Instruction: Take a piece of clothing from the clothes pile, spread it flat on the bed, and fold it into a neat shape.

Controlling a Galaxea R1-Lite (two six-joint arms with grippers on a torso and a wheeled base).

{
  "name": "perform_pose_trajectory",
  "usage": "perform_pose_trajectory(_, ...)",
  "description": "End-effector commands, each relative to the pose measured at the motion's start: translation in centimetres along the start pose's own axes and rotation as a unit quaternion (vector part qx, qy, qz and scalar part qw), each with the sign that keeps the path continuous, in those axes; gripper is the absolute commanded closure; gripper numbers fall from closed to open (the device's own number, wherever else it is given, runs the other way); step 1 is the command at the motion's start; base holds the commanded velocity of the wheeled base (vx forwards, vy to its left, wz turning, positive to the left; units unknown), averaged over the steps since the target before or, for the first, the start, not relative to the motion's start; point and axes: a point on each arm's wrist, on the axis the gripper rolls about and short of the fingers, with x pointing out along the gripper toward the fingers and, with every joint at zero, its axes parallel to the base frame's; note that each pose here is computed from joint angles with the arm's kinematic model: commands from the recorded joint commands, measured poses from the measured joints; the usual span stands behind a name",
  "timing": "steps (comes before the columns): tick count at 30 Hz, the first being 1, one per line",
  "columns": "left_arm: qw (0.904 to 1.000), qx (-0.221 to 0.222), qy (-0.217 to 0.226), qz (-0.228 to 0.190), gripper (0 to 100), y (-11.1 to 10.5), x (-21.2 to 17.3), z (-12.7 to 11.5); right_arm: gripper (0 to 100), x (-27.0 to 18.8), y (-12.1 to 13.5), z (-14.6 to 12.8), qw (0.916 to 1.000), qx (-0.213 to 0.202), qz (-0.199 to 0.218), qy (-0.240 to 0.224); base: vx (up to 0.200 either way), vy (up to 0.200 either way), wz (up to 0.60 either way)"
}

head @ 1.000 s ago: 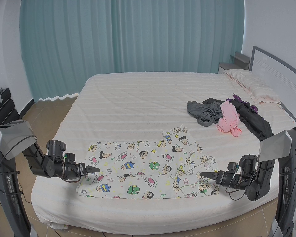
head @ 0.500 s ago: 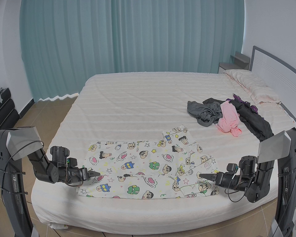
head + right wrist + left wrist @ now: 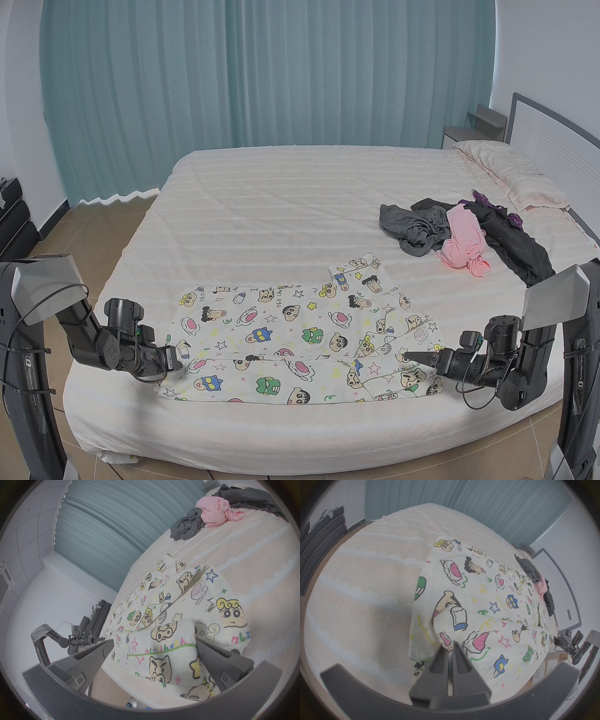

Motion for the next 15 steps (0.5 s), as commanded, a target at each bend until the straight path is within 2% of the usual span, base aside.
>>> perform_pose_trajectory(1,0.9999,0.009,-0.009,-0.003,100,-1.1,-1.3,0.7,0,0.1,0.0,-0.1,1.0,0.0,0.0,0.001,0.0,0.0,0.0)
perform_pose_trajectory(4,0.9999,0.015,0.0,-0.005,100,-1.9,-1.6,0.5,0,0.1,0.0,-0.1,1.0,0.0,0.0,0.001,0.0,0.0,0.0)
perform_pose_trajectory(12,0.9999,0.017,0.001,-0.001,100,-2.0,-1.4,0.5,0,0.0,0.0,-0.1,1.0,0.001,0.0,0.002,0.0,0.0,0.0)
perform_pose_trajectory(13,0.9999,0.016,-0.001,0.001,0,-2.0,-1.4,0.5,0,0.1,0.0,-0.1,1.0,0.0,0.0,0.001,0.0,0.0,0.0)
perform_pose_trajectory(15,0.9998,0.017,-0.004,0.007,0,-2.0,-1.3,0.7,0,0.1,0.0,-0.2,1.0,0.001,0.0,0.003,0.0,0.0,0.0)
